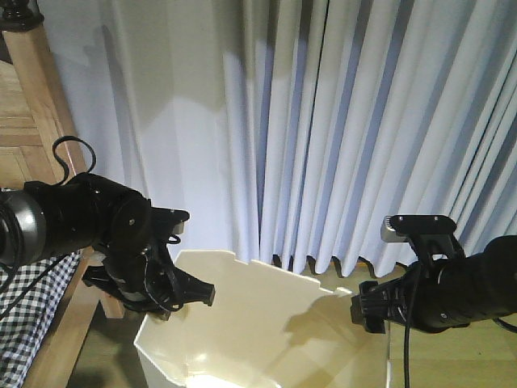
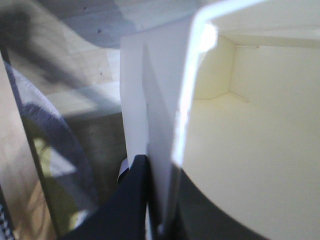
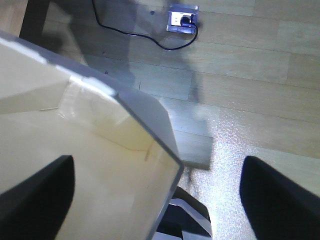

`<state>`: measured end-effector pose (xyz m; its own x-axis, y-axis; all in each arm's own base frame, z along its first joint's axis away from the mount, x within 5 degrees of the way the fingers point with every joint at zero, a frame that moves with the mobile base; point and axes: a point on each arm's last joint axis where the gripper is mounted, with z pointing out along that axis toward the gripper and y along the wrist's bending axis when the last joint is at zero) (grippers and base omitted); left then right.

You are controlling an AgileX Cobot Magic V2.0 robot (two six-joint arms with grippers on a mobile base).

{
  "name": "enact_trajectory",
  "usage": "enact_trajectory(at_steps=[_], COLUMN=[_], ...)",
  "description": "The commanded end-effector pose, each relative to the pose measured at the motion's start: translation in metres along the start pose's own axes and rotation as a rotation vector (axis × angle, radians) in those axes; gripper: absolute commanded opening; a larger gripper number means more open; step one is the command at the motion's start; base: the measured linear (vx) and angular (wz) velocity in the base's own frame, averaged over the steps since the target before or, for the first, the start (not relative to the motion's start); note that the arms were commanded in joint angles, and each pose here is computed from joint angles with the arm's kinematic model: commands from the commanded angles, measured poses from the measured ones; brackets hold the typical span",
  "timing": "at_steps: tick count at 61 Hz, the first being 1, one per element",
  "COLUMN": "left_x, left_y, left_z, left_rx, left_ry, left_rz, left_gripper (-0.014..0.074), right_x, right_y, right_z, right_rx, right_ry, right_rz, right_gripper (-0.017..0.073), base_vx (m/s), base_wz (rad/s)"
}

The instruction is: Move trash bin to bedside with robot

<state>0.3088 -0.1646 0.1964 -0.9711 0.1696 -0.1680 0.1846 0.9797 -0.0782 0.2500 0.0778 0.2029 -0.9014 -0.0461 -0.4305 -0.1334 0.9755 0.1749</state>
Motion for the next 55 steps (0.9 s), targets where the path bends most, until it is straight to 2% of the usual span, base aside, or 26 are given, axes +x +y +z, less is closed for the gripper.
enact_trajectory(at_steps=[1,6,14,24,33,55], left_x=[-0.012,-0.012,-0.013,-0.015,-0.019,-0.029], left_y=[-0.01,-0.009,-0.008,-0.006,0.003,0.049], left_z=[-0.032,-0.032,-0.032,-0.032,-0.033,-0.035], left_rx=[0.097,0.083,0.075,0.055,0.049,-0.001], left_ry=[-0.163,-0.167,-0.175,-0.204,-0.219,-0.224], left_rz=[-0.047,-0.036,-0.028,-0.005,-0.019,-0.033], left_gripper=[-0.0006,-0.0006,-0.0006,-0.0006,-0.0006,-0.0006], right_x=[-0.012,-0.013,-0.014,-0.014,-0.014,-0.014], right_y=[0.003,0.003,0.003,0.002,0.002,0.001], right_z=[-0.016,-0.02,-0.027,-0.034,-0.037,-0.038], right_rx=[-0.009,-0.007,0.003,0.023,0.027,0.03], right_ry=[-0.102,-0.119,-0.144,-0.17,-0.181,-0.182], right_rz=[-0.012,-0.021,-0.049,-0.093,-0.102,-0.121], right_gripper=[0.0554,0.0489,0.0318,-0.0013,-0.0012,-0.001], base_vx=[0.0,0.0,0.0,0.0,0.0,0.0], base_wz=[0.0,0.0,0.0,0.0,0.0,0.0])
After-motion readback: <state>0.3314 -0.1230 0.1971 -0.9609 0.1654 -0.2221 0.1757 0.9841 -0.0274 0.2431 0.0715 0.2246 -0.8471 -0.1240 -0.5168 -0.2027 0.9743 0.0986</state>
